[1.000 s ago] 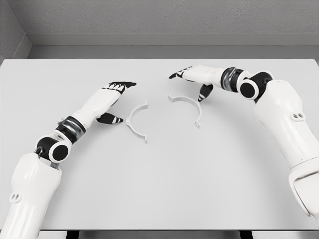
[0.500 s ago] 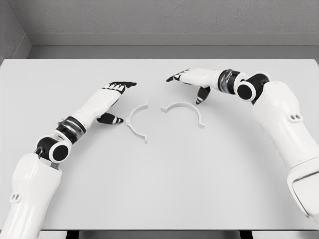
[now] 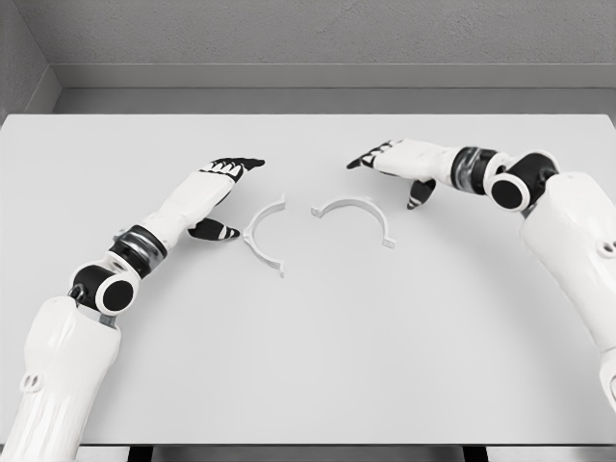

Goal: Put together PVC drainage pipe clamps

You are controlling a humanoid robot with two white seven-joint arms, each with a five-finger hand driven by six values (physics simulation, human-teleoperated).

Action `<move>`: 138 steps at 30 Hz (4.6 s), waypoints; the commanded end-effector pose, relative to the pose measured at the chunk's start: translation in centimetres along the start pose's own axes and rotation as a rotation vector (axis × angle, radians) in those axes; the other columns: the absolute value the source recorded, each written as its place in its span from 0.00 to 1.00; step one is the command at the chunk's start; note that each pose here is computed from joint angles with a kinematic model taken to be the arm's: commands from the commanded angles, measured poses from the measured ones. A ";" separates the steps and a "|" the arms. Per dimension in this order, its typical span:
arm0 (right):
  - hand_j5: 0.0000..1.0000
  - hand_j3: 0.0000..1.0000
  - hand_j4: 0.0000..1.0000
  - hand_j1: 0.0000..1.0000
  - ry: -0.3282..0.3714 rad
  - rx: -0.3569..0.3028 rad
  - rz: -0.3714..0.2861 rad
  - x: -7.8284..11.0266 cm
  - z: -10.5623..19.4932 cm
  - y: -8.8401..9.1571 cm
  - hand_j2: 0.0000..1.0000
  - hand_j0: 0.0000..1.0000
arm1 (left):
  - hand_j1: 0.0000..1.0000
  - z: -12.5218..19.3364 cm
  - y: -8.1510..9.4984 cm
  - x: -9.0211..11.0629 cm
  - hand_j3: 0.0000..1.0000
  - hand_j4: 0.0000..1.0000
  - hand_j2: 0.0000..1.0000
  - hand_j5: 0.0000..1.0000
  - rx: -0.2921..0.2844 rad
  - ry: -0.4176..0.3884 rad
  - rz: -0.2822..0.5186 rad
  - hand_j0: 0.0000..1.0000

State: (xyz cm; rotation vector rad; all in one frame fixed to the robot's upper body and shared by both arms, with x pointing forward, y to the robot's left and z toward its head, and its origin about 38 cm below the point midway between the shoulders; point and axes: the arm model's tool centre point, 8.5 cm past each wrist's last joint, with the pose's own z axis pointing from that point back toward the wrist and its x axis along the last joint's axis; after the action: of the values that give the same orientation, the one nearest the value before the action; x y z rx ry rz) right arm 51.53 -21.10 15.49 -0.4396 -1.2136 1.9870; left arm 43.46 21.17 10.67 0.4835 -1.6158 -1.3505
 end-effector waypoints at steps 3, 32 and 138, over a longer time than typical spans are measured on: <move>1.00 1.00 1.00 1.00 -0.010 -0.009 0.036 0.4 0.7 -0.6 1.00 1.00 | 1.00 0.0 0.0 0.0 1.00 1.00 1.00 1.00 0.003 -0.001 0.005 1.00; 1.00 1.00 1.00 1.00 -0.104 -0.007 0.106 4.4 1.1 1.1 1.00 1.00 | 1.00 0.1 0.0 -0.1 1.00 1.00 1.00 1.00 0.002 0.001 0.006 1.00; 1.00 1.00 1.00 1.00 0.058 -0.027 0.145 -2.0 8.2 0.1 1.00 1.00 | 1.00 -2.6 -0.9 3.8 1.00 1.00 1.00 1.00 0.011 -0.073 0.034 1.00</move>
State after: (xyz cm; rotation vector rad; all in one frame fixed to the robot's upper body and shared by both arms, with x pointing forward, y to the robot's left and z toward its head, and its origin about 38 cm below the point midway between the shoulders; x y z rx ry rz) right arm 47.67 -27.54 19.11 -0.6084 -1.1996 2.0697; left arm 43.52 16.22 11.16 0.4126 -1.6828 -1.3575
